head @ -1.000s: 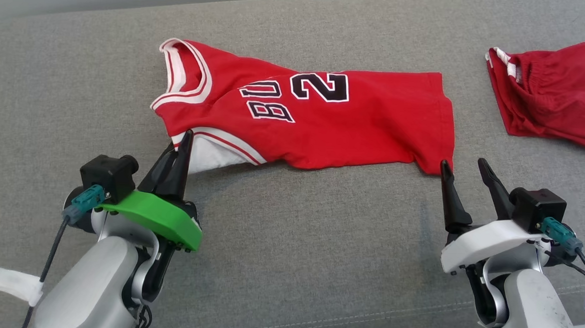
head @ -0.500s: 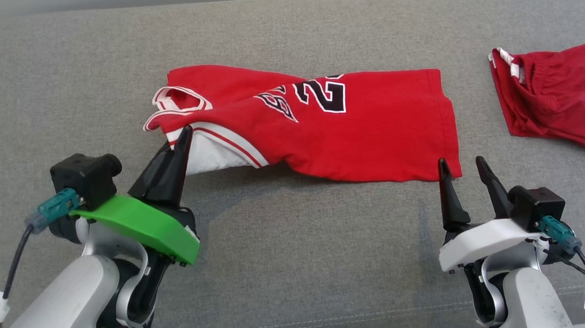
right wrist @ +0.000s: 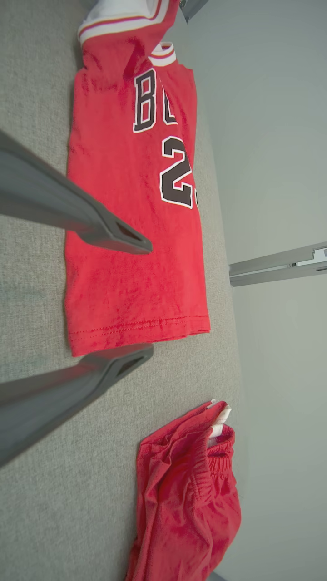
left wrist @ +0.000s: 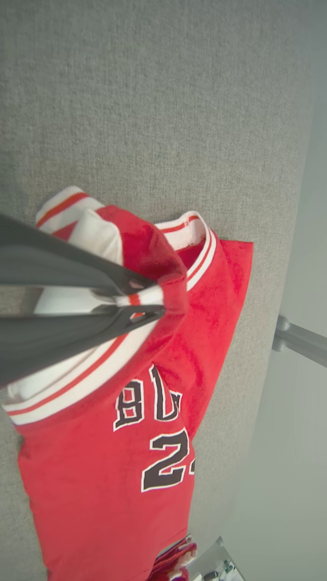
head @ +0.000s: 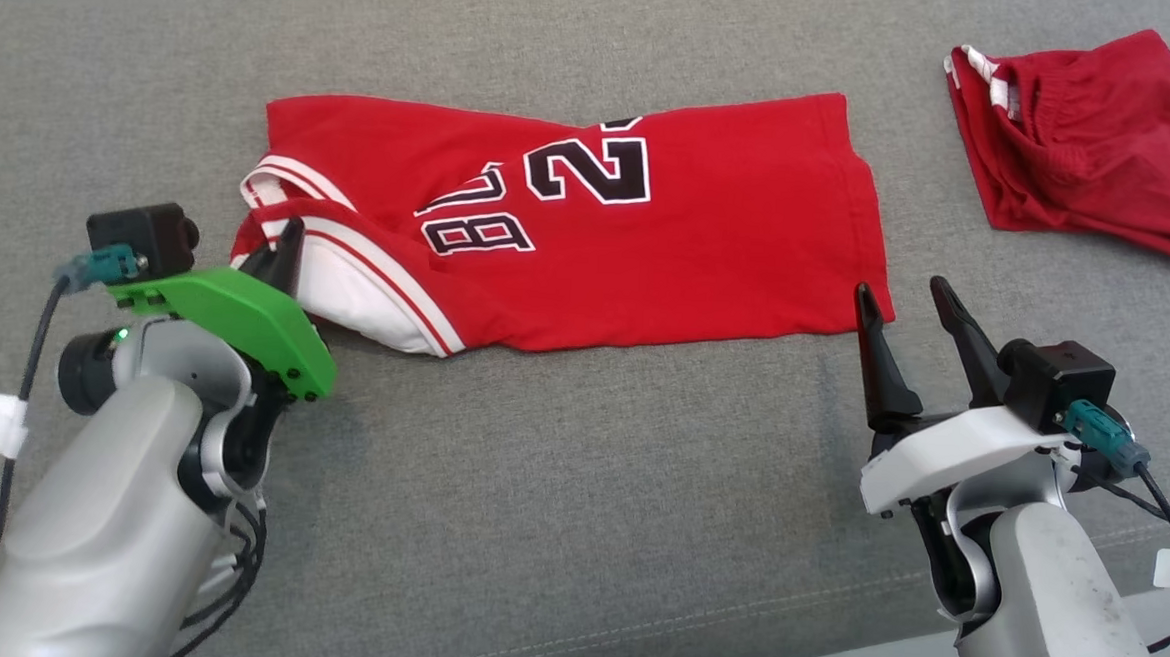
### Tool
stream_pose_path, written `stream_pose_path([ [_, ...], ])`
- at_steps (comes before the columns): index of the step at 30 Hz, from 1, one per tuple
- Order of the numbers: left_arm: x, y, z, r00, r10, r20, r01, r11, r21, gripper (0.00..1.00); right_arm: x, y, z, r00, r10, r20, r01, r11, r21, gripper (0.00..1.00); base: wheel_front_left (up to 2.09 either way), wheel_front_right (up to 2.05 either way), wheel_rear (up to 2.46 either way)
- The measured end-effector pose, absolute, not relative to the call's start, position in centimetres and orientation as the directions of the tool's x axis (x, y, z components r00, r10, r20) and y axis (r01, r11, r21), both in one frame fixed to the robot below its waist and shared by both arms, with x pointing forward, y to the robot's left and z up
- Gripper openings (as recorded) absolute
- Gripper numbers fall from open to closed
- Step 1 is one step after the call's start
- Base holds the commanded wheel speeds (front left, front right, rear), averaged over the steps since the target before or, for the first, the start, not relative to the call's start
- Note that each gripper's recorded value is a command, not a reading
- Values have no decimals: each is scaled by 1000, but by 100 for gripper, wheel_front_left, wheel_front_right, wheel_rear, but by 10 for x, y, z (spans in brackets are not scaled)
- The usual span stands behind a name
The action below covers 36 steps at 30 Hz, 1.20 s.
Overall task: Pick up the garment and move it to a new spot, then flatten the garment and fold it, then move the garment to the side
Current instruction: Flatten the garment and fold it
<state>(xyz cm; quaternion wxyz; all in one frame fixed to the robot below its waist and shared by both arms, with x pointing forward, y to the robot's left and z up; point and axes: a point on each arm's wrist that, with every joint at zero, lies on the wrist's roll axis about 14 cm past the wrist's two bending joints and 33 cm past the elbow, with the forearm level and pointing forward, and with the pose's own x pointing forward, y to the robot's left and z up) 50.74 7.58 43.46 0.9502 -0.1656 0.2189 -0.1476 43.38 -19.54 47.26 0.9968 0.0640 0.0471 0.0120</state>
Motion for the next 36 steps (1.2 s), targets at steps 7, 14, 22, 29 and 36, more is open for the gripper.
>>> stream_pose_path([
  [7,549,83,422,869,-293,-400,144,921,-362,0,436,-206,466,994,1,-105,12,992,124,100,0,0,0],
  [14,570,74,413,876,-300,-378,152,915,-375,100,431,-220,452,990,-39,-139,56,991,121,100,0,0,0],
  [22,566,76,440,911,-319,-261,235,922,-308,100,430,-213,450,989,-23,-143,41,991,127,100,0,0,0],
  [29,519,85,436,910,-324,-258,240,920,-311,100,429,-192,458,991,35,-130,-16,990,141,100,0,0,0],
  [36,480,87,429,896,-330,-296,235,920,-315,100,432,-173,471,991,89,-97,-73,986,149,100,0,0,0],
])
